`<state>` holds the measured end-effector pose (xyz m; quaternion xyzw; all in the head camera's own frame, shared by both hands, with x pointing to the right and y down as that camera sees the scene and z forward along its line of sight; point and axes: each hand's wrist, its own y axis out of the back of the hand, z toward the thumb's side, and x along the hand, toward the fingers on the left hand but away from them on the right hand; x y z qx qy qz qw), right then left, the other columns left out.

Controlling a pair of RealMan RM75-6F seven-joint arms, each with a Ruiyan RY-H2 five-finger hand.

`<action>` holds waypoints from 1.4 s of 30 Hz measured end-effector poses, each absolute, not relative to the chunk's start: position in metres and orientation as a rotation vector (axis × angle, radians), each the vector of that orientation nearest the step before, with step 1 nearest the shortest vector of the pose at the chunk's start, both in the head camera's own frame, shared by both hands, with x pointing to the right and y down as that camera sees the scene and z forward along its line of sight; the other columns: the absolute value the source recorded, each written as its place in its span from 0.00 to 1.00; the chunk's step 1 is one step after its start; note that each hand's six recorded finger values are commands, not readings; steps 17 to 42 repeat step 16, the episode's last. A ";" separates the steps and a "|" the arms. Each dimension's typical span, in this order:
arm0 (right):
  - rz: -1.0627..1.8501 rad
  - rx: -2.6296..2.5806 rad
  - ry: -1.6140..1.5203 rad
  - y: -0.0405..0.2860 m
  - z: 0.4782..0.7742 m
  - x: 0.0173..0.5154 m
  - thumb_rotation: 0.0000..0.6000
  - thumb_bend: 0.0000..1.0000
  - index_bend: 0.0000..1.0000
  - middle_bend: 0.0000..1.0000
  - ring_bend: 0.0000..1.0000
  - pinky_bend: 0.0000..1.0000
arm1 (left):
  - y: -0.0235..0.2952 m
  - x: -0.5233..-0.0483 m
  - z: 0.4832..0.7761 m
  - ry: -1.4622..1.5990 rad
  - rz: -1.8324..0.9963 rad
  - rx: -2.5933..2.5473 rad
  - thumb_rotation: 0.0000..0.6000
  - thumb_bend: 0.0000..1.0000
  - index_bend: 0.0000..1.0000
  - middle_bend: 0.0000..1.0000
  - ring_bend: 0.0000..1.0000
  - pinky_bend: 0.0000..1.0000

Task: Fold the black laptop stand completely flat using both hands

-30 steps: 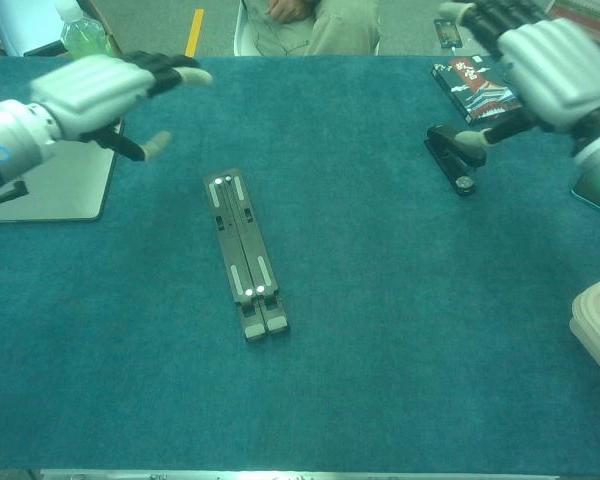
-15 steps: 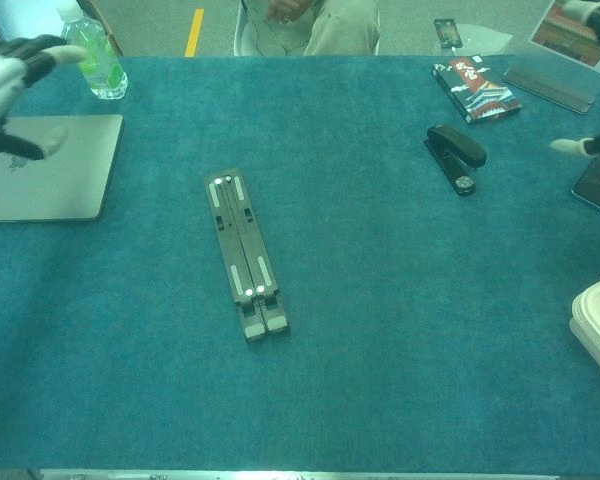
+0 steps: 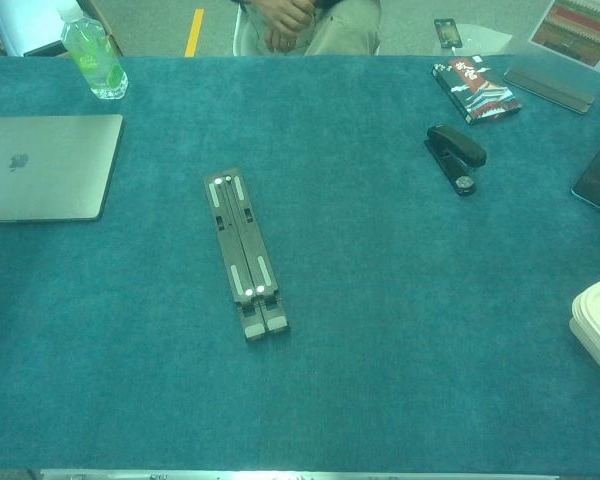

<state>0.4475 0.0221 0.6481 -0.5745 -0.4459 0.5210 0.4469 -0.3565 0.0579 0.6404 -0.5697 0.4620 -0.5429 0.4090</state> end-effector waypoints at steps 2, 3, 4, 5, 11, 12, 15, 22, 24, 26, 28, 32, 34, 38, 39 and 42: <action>1.292 -1.426 -1.110 0.024 0.648 0.450 1.00 0.00 0.00 0.00 0.00 0.03 | 0.064 -0.359 0.639 1.171 -1.376 -1.431 0.98 0.43 0.07 0.00 0.00 0.05; 1.294 -1.430 -1.113 0.025 0.648 0.451 1.00 0.00 0.00 0.00 0.00 0.03 | 0.066 -0.360 0.638 1.176 -1.380 -1.431 0.98 0.43 0.07 0.00 0.00 0.05; 1.296 -1.432 -1.115 0.026 0.648 0.452 1.00 0.00 0.00 0.00 0.00 0.03 | 0.069 -0.362 0.637 1.184 -1.383 -1.428 0.98 0.43 0.07 0.00 0.00 0.05; 1.297 -1.431 -1.116 0.026 0.647 0.452 1.00 0.00 0.00 0.00 0.00 0.03 | 0.070 -0.363 0.636 1.190 -1.384 -1.424 0.97 0.43 0.07 0.00 0.00 0.05; 1.302 -1.414 -1.127 0.028 0.643 0.456 1.00 0.00 0.00 0.00 0.00 0.03 | 0.071 -0.369 0.630 1.212 -1.376 -1.400 0.98 0.43 0.08 0.00 0.00 0.05; 1.304 -1.412 -1.129 0.028 0.643 0.456 1.00 0.00 0.00 0.00 0.00 0.03 | 0.071 -0.369 0.629 1.216 -1.375 -1.398 0.98 0.43 0.08 0.00 0.00 0.05; 1.307 -1.407 -1.137 0.029 0.640 0.457 1.00 0.00 0.00 0.00 0.00 0.03 | 0.070 -0.371 0.629 1.224 -1.373 -1.393 0.98 0.43 0.08 0.00 0.00 0.05; 1.305 -1.405 -1.140 0.029 0.640 0.458 1.00 0.00 0.00 0.00 0.00 0.03 | 0.069 -0.371 0.629 1.224 -1.372 -1.391 0.97 0.43 0.08 0.00 0.00 0.05; 1.305 -1.405 -1.140 0.029 0.640 0.458 1.00 0.00 0.00 0.00 0.00 0.03 | 0.069 -0.371 0.629 1.224 -1.372 -1.391 0.97 0.43 0.08 0.00 0.00 0.05; 1.305 -1.405 -1.140 0.029 0.640 0.458 1.00 0.00 0.00 0.00 0.00 0.03 | 0.069 -0.371 0.629 1.224 -1.372 -1.391 0.97 0.43 0.08 0.00 0.00 0.05; 1.305 -1.405 -1.140 0.029 0.640 0.458 1.00 0.00 0.00 0.00 0.00 0.03 | 0.069 -0.371 0.629 1.224 -1.372 -1.391 0.97 0.43 0.08 0.00 0.00 0.05; 1.305 -1.405 -1.140 0.029 0.640 0.458 1.00 0.00 0.00 0.00 0.00 0.03 | 0.069 -0.371 0.629 1.224 -1.372 -1.391 0.97 0.43 0.08 0.00 0.00 0.05; 1.305 -1.405 -1.140 0.029 0.640 0.458 1.00 0.00 0.00 0.00 0.00 0.03 | 0.069 -0.371 0.629 1.224 -1.372 -1.391 0.97 0.43 0.08 0.00 0.00 0.05; 1.305 -1.405 -1.140 0.029 0.640 0.458 1.00 0.00 0.00 0.00 0.00 0.03 | 0.069 -0.371 0.629 1.224 -1.372 -1.391 0.97 0.43 0.08 0.00 0.00 0.05; 1.305 -1.405 -1.140 0.029 0.640 0.458 1.00 0.00 0.00 0.00 0.00 0.03 | 0.069 -0.371 0.629 1.224 -1.372 -1.391 0.97 0.43 0.08 0.00 0.00 0.05; 1.305 -1.405 -1.140 0.029 0.640 0.458 1.00 0.00 0.00 0.00 0.00 0.03 | 0.069 -0.371 0.629 1.224 -1.372 -1.391 0.97 0.43 0.08 0.00 0.00 0.05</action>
